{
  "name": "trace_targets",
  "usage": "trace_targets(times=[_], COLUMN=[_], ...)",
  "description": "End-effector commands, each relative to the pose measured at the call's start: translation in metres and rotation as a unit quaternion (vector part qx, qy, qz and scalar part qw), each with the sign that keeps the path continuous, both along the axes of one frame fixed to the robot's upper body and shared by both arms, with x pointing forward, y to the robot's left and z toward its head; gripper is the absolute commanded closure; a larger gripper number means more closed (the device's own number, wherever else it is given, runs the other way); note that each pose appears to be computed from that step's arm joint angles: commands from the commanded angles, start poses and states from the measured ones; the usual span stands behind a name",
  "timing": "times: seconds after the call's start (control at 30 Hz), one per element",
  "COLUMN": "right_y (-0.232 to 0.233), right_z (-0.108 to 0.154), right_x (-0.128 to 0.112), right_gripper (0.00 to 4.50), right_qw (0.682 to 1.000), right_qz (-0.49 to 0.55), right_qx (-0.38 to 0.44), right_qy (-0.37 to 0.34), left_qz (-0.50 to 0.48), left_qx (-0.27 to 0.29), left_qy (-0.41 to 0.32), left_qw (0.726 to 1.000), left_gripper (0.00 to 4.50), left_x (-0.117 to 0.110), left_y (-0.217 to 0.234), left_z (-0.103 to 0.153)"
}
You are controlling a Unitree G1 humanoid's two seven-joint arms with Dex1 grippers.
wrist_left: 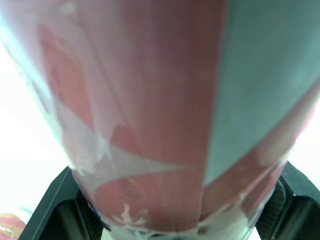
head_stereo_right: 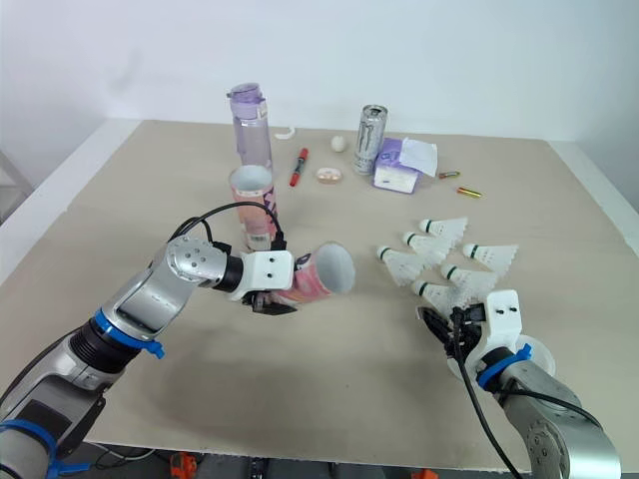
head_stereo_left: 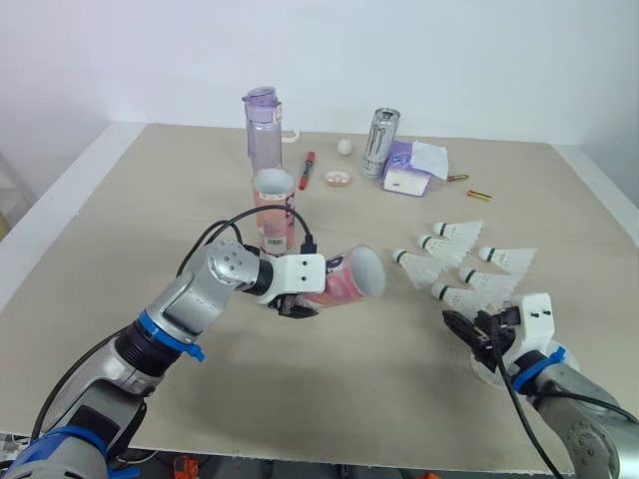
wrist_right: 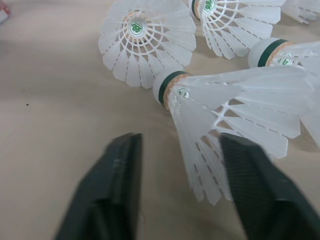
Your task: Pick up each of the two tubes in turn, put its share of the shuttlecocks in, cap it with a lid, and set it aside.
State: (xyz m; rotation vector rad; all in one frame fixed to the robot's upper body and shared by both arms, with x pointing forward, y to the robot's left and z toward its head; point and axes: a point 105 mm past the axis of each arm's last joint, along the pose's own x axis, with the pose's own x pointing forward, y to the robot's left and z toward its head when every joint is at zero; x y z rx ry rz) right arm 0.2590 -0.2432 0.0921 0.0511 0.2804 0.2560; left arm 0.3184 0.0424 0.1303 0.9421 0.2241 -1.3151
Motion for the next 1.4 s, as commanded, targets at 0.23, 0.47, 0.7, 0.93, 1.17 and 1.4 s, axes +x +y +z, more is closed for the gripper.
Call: trace_targets(times=[0.23,0.47,0.7,0.93,1.17,1.4], right_y=[0.004,0.013,0.031,0.071,0.11,0.107], right_z=[0.017,0.028,0.073,0.149,0.161,0.149], right_x=[0.003,-0.001,-0.013,-0.013,-0.009,0.0], right_gripper=[4.45,4.45,4.45,4.45,4.45,4.45], right_qw=[0.999,0.997,0.971,0.859,0.767,0.737], right_qz=[0.005,0.043,0.182,0.356,0.443,0.459], right_qx=[-0.019,-0.035,-0.117,-0.291,-0.369,-0.412], right_qy=[-0.034,-0.048,-0.098,-0.225,-0.283,-0.277], left_qz=[-0.001,0.004,0.002,0.0,0.016,0.028], left_qx=[0.0,0.0,-0.001,0.002,0.011,0.011], left_qy=[0.0,-0.003,0.0,0.023,0.066,0.077], left_qw=[1.0,1.0,1.0,1.0,0.998,0.997], left_gripper=[1.17,1.17,1.17,1.17,1.17,1.17], left_x=[0.0,0.005,0.009,0.009,0.006,0.003], left_y=[-0.003,0.0,-0.001,-0.002,-0.003,-0.002], left_z=[-0.005,-0.004,-0.006,-0.008,-0.01,-0.01])
